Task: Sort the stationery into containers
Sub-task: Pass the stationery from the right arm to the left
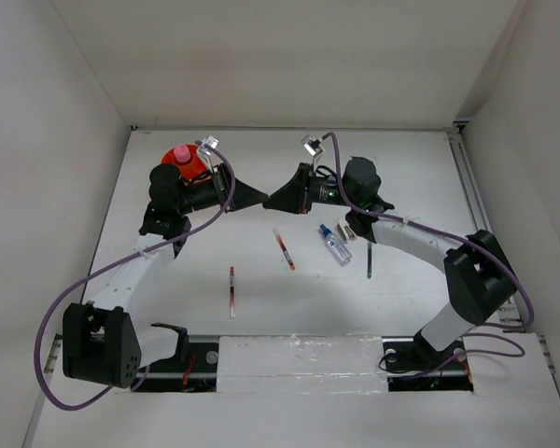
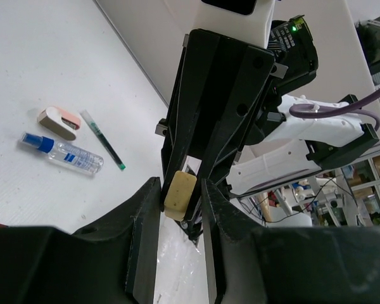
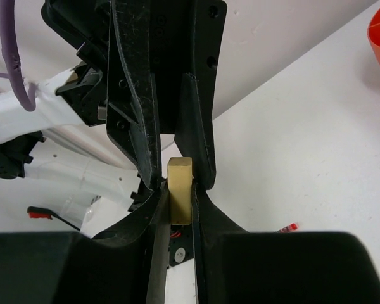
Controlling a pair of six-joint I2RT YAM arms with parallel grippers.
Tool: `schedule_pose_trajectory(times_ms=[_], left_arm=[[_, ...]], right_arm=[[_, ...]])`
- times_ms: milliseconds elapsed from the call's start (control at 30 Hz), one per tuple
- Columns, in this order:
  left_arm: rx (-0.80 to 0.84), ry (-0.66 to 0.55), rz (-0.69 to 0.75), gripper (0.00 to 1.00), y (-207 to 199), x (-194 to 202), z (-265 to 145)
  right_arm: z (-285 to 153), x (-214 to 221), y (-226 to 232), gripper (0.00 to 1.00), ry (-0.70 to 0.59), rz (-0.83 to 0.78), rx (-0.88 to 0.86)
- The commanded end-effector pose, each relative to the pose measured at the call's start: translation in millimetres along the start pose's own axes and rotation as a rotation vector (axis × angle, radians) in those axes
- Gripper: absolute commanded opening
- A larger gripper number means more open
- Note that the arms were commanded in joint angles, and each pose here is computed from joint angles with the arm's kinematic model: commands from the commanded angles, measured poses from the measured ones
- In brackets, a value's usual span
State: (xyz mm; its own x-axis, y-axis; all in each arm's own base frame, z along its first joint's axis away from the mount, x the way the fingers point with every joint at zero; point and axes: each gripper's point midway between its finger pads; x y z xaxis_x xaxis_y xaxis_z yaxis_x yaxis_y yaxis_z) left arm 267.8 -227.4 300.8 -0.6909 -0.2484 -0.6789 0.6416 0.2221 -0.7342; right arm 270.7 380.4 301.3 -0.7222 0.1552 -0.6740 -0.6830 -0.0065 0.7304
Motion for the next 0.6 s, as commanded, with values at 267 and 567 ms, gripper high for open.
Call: schedule_pose_trajectory(times_ms=[267, 567], left_arm=[[0.054, -0.029, 0.065, 0.00, -20, -9, -3], [0.076, -0.109, 0.081, 0.00, -36, -28, -3]], right_arm=[[-1, -17, 33, 0.00, -0.033, -0.094, -0.131], [-5, -11, 37, 0.00, -0.024, -0.092, -0.152]])
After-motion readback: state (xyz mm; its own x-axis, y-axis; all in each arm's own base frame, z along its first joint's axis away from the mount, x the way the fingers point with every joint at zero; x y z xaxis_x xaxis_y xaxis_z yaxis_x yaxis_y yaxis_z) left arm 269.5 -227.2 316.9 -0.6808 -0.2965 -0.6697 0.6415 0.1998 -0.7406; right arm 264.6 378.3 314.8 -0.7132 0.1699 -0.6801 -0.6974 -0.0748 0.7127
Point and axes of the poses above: each gripper's point midway between its finger pads, its own z axis out along the fingers, its own y axis along the line the jaws close on, x = y × z, and after that the axes turned 7 degrees about z, right-handed
